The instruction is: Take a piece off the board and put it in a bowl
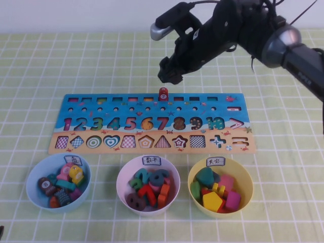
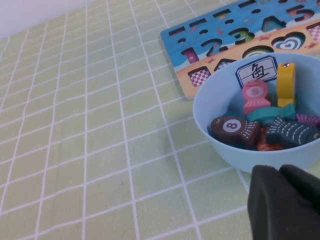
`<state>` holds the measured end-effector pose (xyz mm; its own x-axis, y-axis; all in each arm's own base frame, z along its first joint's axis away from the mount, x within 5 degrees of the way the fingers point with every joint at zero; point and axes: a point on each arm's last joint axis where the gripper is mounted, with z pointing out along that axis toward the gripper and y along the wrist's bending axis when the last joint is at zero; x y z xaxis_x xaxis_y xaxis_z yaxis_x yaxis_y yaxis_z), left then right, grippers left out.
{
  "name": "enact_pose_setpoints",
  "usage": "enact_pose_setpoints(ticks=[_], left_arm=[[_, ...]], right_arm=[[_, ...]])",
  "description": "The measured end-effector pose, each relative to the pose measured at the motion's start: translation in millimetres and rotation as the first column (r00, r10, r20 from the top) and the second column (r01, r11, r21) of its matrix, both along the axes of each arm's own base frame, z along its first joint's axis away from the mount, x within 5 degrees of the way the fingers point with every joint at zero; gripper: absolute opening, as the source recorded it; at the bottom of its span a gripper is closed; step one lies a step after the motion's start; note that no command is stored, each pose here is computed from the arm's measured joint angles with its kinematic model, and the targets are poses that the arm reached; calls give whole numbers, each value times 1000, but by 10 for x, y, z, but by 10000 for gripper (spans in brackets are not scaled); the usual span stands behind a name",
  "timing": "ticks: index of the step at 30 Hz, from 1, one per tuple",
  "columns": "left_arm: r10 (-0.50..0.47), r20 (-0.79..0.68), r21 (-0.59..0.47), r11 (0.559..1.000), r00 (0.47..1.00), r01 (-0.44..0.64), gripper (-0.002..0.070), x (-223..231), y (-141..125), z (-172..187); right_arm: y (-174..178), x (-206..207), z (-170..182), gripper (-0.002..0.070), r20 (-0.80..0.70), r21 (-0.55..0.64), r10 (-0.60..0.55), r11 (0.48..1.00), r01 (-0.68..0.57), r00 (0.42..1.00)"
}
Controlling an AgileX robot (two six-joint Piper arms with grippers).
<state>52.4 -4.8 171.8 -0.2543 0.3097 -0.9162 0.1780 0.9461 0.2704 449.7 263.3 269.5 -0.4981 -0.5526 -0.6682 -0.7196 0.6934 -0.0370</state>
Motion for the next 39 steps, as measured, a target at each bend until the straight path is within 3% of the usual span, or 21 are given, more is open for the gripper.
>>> enact_pose_setpoints(ticks=[8, 31, 39], left_arm=[[0, 0, 0, 1000, 1000, 0, -5, 0, 0, 0], [0, 0, 0, 1000, 1000, 0, -5, 0, 0, 0], [0, 0, 0, 1000, 1000, 0, -5, 0, 0, 0]], right_arm=[[187, 57, -159, 509, 50, 61, 1, 998, -4, 999], [268, 199, -662, 461, 28, 54, -18, 998, 17, 999], [275, 211, -764, 370, 13, 44, -18, 999, 18, 1000]])
